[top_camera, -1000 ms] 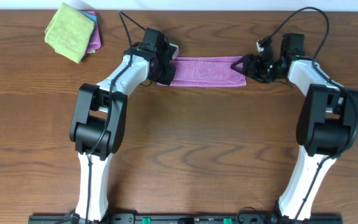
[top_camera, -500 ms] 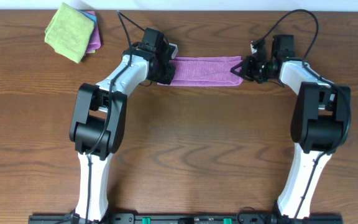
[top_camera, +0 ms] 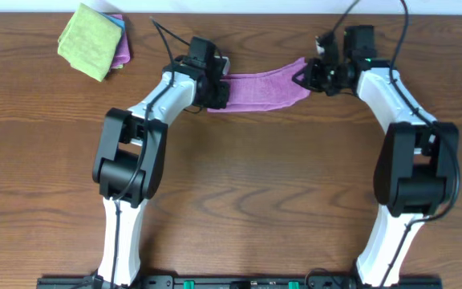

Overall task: Fold the cloth
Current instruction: 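Fold the strip's right end toward the left gripper with the right gripper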

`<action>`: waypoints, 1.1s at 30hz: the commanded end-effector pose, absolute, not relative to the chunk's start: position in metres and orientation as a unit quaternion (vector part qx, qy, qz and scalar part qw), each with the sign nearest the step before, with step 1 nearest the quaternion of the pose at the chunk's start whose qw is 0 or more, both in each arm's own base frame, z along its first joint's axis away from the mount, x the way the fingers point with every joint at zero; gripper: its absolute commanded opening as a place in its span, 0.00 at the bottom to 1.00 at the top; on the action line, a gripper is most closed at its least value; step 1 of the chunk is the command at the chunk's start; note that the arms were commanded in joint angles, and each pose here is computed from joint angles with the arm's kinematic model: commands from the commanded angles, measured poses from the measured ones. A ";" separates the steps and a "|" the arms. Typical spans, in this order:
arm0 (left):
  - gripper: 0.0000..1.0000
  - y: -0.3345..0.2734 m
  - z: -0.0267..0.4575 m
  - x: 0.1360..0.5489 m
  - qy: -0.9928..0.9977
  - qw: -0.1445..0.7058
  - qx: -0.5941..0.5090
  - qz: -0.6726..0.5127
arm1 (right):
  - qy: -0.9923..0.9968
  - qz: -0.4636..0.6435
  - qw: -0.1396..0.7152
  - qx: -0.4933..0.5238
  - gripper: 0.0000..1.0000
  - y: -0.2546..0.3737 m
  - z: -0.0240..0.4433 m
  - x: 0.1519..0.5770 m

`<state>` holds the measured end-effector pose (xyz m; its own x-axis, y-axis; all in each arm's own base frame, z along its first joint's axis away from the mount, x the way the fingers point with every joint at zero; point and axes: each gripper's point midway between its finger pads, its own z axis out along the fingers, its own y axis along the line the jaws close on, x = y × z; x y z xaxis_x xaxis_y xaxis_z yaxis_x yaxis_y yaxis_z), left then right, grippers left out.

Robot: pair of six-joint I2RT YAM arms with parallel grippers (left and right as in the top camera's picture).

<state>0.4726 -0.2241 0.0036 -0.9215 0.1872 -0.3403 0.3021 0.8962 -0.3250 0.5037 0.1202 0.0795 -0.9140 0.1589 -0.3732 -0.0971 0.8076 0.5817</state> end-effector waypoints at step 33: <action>0.06 -0.206 0.196 0.448 0.932 0.280 0.099 -0.210 | 0.954 0.211 0.201 -0.065 0.01 0.153 0.075 0.483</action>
<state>0.4466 -0.2345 0.1693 -0.8482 0.1026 -0.5196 0.3462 0.8499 -0.3974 0.4781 0.1506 0.0637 -0.9290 -0.0115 -0.3700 -0.1665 0.9056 0.3900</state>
